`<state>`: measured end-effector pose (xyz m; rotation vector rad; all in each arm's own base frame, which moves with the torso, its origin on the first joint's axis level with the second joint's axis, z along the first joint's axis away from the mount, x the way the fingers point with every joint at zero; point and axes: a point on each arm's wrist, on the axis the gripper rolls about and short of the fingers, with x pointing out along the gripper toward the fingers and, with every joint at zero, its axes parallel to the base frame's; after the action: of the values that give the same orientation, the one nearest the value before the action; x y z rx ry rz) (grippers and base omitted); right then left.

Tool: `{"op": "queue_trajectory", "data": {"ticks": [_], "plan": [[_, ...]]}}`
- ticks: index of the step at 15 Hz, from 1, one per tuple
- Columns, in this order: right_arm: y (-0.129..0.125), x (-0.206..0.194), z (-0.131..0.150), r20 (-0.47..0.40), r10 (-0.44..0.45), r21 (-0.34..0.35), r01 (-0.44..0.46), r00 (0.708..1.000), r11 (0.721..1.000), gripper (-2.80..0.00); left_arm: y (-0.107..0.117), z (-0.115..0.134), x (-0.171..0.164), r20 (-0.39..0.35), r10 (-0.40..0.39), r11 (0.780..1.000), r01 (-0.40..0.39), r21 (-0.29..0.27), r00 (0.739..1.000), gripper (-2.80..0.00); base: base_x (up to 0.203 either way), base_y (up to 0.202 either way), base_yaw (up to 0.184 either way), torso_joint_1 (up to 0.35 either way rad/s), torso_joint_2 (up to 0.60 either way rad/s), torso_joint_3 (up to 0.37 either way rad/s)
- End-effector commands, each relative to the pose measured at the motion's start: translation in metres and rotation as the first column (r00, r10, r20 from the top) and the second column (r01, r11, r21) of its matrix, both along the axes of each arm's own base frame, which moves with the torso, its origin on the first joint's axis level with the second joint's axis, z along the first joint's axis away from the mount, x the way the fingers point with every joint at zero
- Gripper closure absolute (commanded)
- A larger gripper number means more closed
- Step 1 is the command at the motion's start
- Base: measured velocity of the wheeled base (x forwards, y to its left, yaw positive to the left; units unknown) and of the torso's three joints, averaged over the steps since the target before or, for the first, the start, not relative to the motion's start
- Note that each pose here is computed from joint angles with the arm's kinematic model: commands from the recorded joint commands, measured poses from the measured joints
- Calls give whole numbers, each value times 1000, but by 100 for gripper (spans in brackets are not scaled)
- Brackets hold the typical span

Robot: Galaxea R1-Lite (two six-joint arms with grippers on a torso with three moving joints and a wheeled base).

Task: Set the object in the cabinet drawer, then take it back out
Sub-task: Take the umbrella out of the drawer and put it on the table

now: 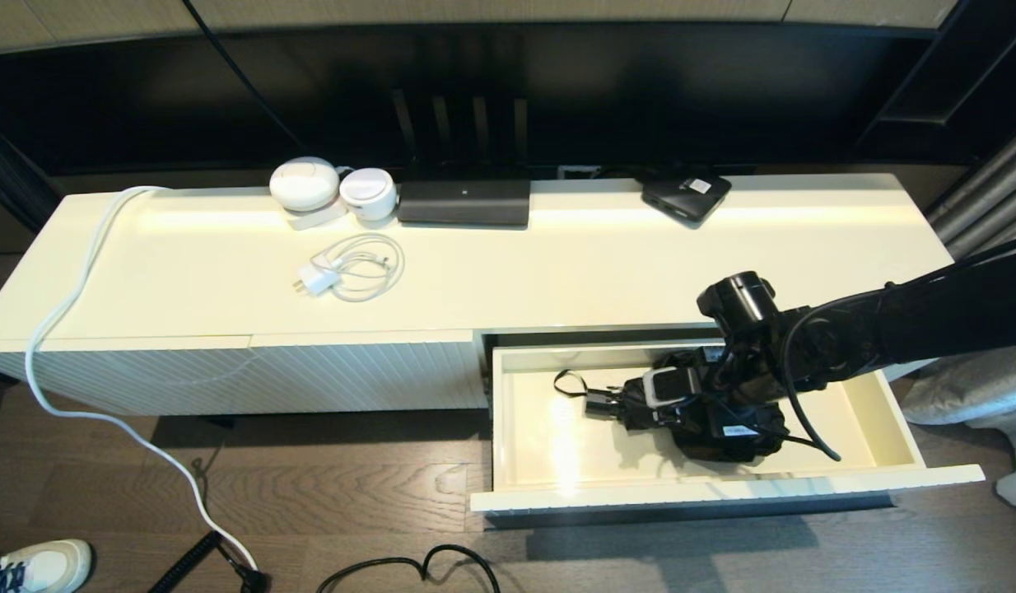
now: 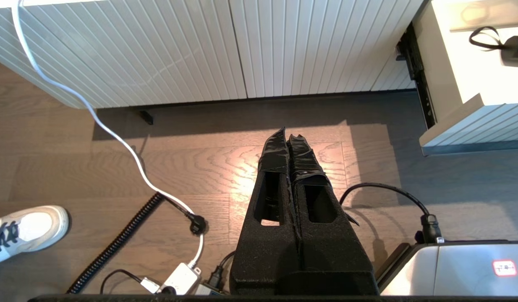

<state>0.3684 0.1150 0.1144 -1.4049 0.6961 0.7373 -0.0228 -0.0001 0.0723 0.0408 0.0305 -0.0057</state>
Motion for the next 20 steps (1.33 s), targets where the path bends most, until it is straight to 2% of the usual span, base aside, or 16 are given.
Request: {"op": "queue_trajectory", "data": {"ticks": [1,6,15,20], "plan": [[0,-1,-1,-4,6,-6,-6,1000,1000,0,0,0,0,1,0,1000,0,1,1000,0,0,0,0,0,0,0],[-2,-7,0,-11,5,-9,-6,1000,1000,0,0,0,0,1,0,1000,0,1,1000,0,0,0,0,0,0,0],[-16,-49,50,91,3,25,-6,996,1000,0,0,0,0,1,0,1000,0,1,1000,0,0,0,0,0,0,0],[-25,-78,81,175,-2,45,-6,984,999,0,0,0,0,1,0,1000,0,1,1000,0,0,0,0,0,0,0]]}}
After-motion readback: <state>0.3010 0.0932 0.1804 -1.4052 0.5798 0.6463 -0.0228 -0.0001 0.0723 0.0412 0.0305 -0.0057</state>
